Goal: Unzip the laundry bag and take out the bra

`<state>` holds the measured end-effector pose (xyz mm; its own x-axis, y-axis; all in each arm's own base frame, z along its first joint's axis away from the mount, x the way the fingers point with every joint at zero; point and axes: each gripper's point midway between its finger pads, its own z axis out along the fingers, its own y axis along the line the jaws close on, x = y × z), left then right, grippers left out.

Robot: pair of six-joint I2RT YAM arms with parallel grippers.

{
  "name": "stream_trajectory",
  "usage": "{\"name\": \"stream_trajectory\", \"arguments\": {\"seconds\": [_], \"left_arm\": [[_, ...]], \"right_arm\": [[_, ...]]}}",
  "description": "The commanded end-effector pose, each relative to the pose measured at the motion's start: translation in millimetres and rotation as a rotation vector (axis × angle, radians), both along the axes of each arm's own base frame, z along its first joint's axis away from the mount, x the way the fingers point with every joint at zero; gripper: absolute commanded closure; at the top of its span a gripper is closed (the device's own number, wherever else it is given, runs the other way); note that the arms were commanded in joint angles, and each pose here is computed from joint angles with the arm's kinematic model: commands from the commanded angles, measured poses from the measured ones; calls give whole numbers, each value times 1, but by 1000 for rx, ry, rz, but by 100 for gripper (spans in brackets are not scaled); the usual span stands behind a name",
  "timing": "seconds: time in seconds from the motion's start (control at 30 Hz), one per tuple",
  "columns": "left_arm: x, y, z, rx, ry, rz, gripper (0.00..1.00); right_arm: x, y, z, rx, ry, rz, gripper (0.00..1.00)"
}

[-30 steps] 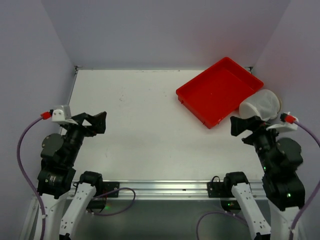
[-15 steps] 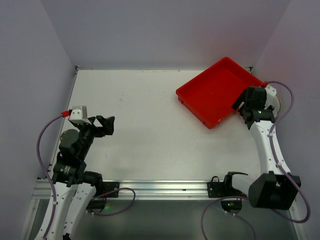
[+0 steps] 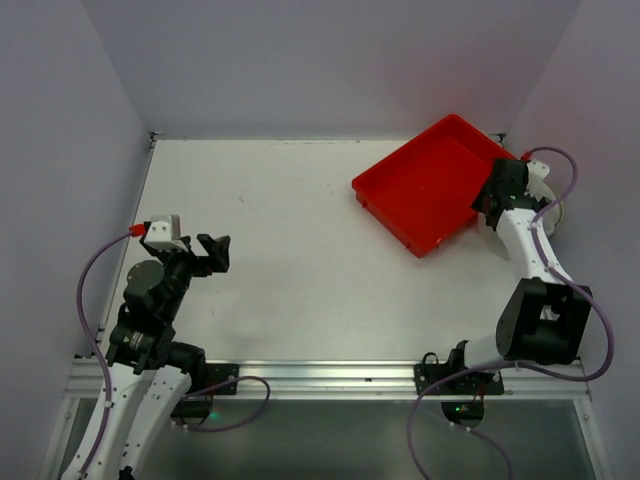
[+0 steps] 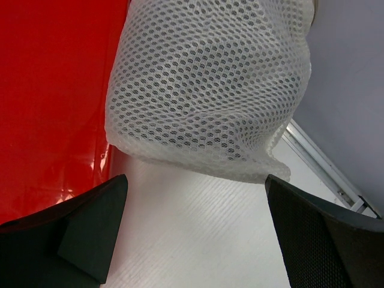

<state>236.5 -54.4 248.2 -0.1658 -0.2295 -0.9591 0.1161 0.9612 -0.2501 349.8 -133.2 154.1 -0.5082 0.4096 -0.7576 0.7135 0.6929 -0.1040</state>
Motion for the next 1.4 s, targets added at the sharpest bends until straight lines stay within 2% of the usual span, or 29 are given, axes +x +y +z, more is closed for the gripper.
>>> {"name": "stream_trajectory", "arguments": {"seconds": [0.0,0.17,0.27,0.63,0.7,0.73,0.8,0.83,1.03,1.1,1.17,1.2,1.37], "left_arm": [[3,3,20,11,-81,16,0],[2,2,21,12,-84,12,0],[1,3,21,11,-87,13,0],[1,4,22,14,-89,18,0],[0,4,22,14,-90,16,0],[0,4,22,14,-89,16,0],[0,4,21,15,-88,19,0],[0,4,22,14,-90,19,0],[1,3,20,15,-85,14,0],[2,3,20,16,-83,14,0],[2,3,19,17,-79,14,0],[2,3,20,17,-79,14,0],[4,6,15,22,-56,35,0]], "right_arm": [[12,-14,38,-95,-140,-18,1],[10,-24,38,-151,-123,-53,1],[16,-21,32,-145,-124,-10,1],[23,1,-26,-24,-15,100,2],[21,1,-31,-12,-2,91,10],[20,1,-31,-14,-2,82,27],[15,-3,-27,-20,-2,44,47],[13,-4,-24,-28,-1,32,60],[-16,-21,29,-135,-22,-124,92],[-23,-20,59,-181,-67,-143,96],[-23,2,77,-221,-80,-70,100],[-21,26,99,-251,-131,-8,100],[-31,112,138,-266,-219,256,100]]}}
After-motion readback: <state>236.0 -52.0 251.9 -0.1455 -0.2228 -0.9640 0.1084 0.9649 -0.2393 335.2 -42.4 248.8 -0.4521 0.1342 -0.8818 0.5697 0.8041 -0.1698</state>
